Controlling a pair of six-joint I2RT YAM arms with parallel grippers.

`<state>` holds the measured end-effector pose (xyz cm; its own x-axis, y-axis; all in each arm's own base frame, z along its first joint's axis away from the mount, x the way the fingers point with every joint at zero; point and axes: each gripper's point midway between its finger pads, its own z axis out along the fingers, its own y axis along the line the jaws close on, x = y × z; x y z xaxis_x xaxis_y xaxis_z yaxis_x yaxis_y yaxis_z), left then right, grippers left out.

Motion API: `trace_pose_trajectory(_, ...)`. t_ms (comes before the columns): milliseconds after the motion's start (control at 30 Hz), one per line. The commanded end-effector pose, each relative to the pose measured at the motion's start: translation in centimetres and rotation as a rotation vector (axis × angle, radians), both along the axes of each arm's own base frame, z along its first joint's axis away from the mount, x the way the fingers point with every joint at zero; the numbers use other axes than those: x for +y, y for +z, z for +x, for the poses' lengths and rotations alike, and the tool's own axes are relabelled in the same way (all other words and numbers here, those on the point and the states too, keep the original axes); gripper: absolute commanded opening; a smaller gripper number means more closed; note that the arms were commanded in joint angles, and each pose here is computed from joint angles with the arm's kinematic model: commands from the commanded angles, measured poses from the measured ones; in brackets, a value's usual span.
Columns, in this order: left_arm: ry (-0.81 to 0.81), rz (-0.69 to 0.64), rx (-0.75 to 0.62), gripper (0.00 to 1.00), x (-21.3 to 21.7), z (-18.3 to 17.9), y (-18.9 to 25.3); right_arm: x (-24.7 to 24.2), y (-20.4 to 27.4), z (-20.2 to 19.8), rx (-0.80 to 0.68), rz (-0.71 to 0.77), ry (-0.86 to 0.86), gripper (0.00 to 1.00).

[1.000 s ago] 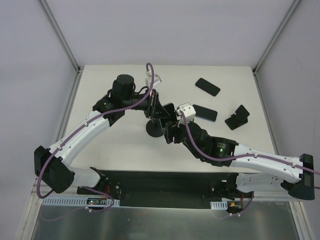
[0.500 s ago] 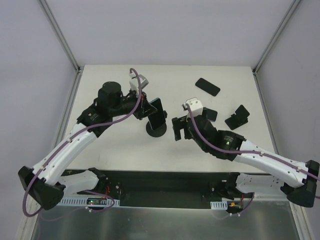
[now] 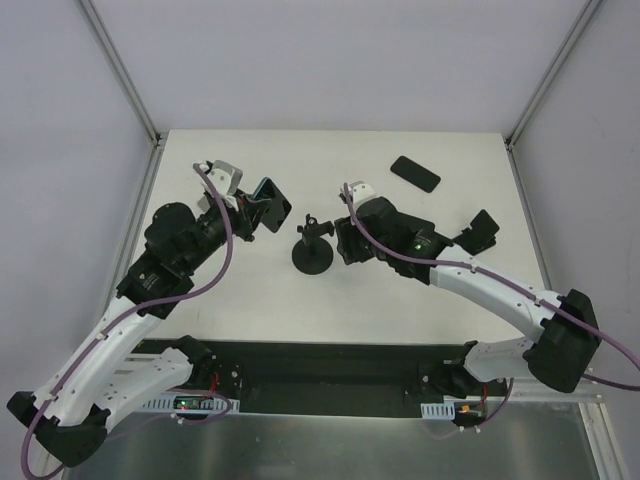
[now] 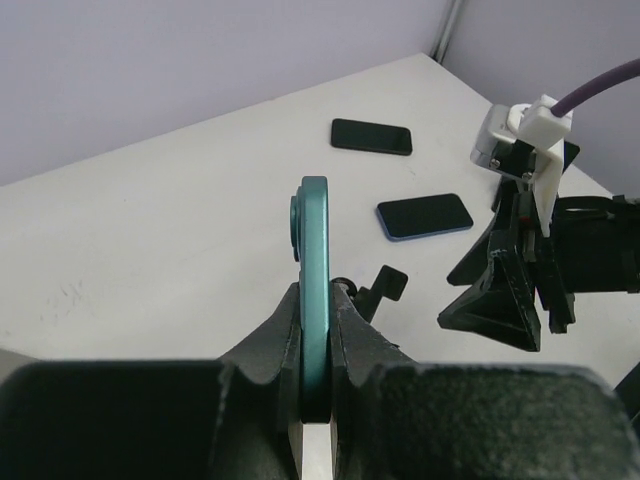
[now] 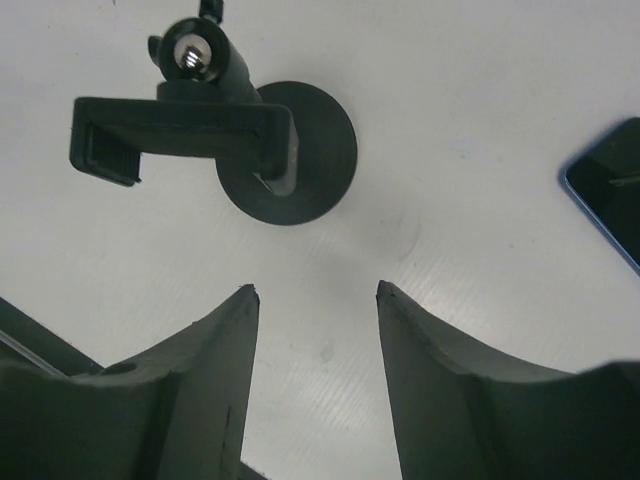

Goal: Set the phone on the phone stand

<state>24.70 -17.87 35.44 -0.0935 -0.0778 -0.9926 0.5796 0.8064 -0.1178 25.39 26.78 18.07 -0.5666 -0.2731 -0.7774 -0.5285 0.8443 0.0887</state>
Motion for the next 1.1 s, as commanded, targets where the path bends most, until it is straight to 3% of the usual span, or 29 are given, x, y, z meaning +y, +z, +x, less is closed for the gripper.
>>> trace_pose_trajectory(0, -0.058, -0.035, -0.091, 0.00, -1.2, 0.2, 2.3, 3.6, 2.1, 1.1, -0.075, 0.124, 0.091, 0.51)
trace_pose_trajectory(433, -0.184, -0.016, -0.091, 0.00, -3.2, -0.7, 1.9, 5.3, 1.8, 3.5, -0.175, 0.152, 0.093, 0.39)
trace_pose_trajectory(700, -0.229, -0.013, -0.102, 0.00, -3.8, -1.0, 1.6, 5.2, 2.1, 4.3, -0.235, 0.148, 0.084, 0.22)
trace_pose_trajectory(800, -0.365, -0.019, -0.150, 0.00, -5.3, -2.8, 2.1, 4.8, 2.3, 4.5, -0.261, 0.112, 0.092, 0.01)
trace_pose_trajectory(933, -0.629, -0.022, -0.226, 0.00, -7.2, -6.9, 2.4, 5.1, 2.0, 4.1, -0.248, 0.085, 0.193, 0.01)
trace_pose_trajectory(1067, -0.784, 0.026, -0.275, 0.00, -7.8, -9.1, 2.2, 6.0, 2.2, 3.4, -0.227, 0.097, 0.295, 0.01)
